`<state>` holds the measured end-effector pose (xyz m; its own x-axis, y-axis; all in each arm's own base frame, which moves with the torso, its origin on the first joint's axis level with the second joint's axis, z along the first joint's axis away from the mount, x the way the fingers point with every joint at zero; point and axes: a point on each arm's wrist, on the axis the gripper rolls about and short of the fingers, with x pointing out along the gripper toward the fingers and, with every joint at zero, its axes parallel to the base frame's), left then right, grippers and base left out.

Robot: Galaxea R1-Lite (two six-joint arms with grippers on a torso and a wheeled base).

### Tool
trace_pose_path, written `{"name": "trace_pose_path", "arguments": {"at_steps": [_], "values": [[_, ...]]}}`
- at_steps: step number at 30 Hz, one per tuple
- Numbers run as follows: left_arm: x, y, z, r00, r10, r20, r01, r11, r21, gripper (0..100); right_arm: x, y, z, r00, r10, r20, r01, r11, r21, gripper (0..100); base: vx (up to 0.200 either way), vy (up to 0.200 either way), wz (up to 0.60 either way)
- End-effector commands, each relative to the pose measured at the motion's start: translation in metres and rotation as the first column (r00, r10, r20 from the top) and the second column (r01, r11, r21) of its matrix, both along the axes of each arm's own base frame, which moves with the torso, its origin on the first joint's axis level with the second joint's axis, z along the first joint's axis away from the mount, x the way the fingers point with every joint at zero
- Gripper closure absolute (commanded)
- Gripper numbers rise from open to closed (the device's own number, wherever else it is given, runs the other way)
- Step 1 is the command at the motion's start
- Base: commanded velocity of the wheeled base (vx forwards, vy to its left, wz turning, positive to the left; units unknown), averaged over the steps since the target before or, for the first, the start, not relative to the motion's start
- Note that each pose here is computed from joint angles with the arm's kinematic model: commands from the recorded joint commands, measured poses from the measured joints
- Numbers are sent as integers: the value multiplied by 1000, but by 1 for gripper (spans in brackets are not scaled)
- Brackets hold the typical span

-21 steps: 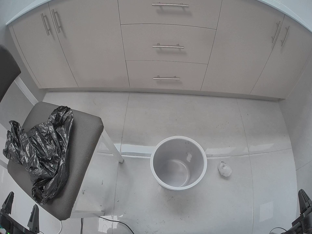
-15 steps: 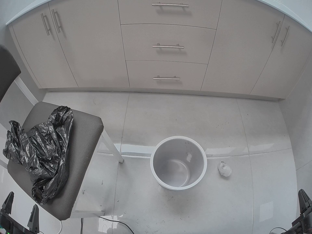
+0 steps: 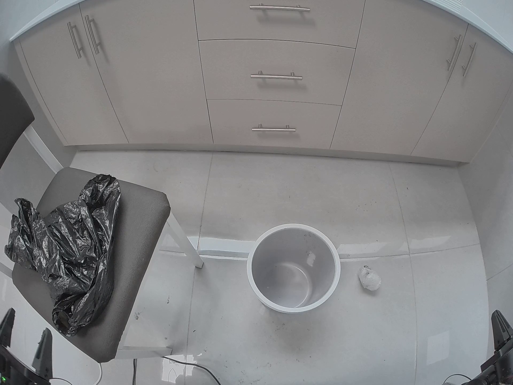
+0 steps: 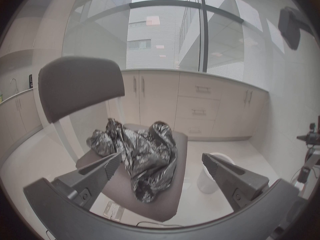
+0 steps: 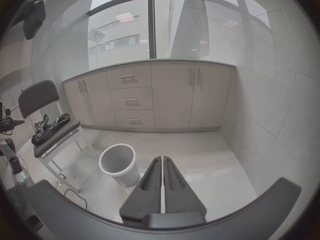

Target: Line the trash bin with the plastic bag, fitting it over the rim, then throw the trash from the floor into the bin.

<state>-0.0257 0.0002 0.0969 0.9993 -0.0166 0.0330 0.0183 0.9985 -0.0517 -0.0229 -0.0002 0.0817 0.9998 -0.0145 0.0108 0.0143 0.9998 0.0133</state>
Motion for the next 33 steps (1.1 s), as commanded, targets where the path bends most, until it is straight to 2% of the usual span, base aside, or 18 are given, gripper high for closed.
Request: {"name": "trace_pose_path", "arguments": {"at_steps": [1, 2, 3, 4, 5, 7, 8, 9, 10, 12, 17, 22, 25, 28, 31, 33], "values": [[1, 1, 83, 998, -53, 34, 55, 997, -62, 0, -17, -1, 151, 958, 25, 287, -101, 962, 253, 100, 0, 0, 0], [3, 1, 82, 998, -53, 23, 54, 997, -58, 0, -15, -1, 180, 955, 28, 295, -117, 950, 289, 100, 0, 0, 0], [3, 1, 82, 998, -53, 21, 54, 997, -58, 0, -16, -1, 183, 955, 30, 296, -119, 951, 287, 100, 0, 0, 0], [4, 1, 79, 999, -50, 12, 50, 997, -59, 0, -3, -1, 209, 972, 45, 233, -94, 975, 203, 100, 0, 0, 0], [4, 1, 78, 999, -50, 8, 50, 997, -54, 0, 10, 0, 208, 985, 47, 165, -66, 992, 111, 100, 0, 0, 0], [4, 1, 78, 999, -48, 6, 48, 998, -40, 0, 28, 0, 203, 995, 51, 90, -46, 997, -54, 100, 0, 0, 0], [4, 1, 77, 999, -47, 7, 47, 999, -17, 0, 36, 1, 199, 996, 62, 58, -57, 994, -94, 100, 0, 0, 0], [4, 1, 76, 999, -45, 4, 45, 999, -4, 0, 38, 1, 198, 996, 68, 52, -63, 993, -98, 100, 0, 0, 0], [4, 1, 74, 999, -37, 0, 37, 998, 46, 0, 43, 2, 200, 994, 96, 61, -89, 990, -107, 100, 0, 0, 0], [3, 1, 73, 999, -33, 5, 33, 997, 70, 0, 47, 2, 203, 991, 105, 79, -95, 988, -121, 100, 0, 0, 0], [5, 1, 72, 999, -35, -9, 35, 997, 72, 0, 46, 1, 208, 991, 61, 123, -37, 982, -187, 100, 0, 0, 0], [7, 1, 65, 999, -33, -35, 36, 997, 74, 0, 46, 0, 195, 996, -14, 90, 28, 986, -167, 100, 0, 0, 0], [7, 1, 64, 999, -35, -38, 37, 997, 74, 0, 50, 0, 193, 997, -4, 76, 14, 991, -130, 100, 0, 0, 0], [7, 1, 63, 998, -29, -47, 32, 997, 74, 0, 50, 0, 192, 997, 16, 74, -12, 999, -45, 100, 0, 0, 0], [7, 1, 63, 998, -32, -55, 36, 997, 74, 0, 51, 1, 192, 997, 43, 70, -43, 999, -11, 100, 0, 0, 0], [7, 1, 64, 998, -36, -52, 40, 996, 74, 0, 56, 2, 190, 996, 81, 45, -83, 996, 41, 100, 0, 0, 0]]}}
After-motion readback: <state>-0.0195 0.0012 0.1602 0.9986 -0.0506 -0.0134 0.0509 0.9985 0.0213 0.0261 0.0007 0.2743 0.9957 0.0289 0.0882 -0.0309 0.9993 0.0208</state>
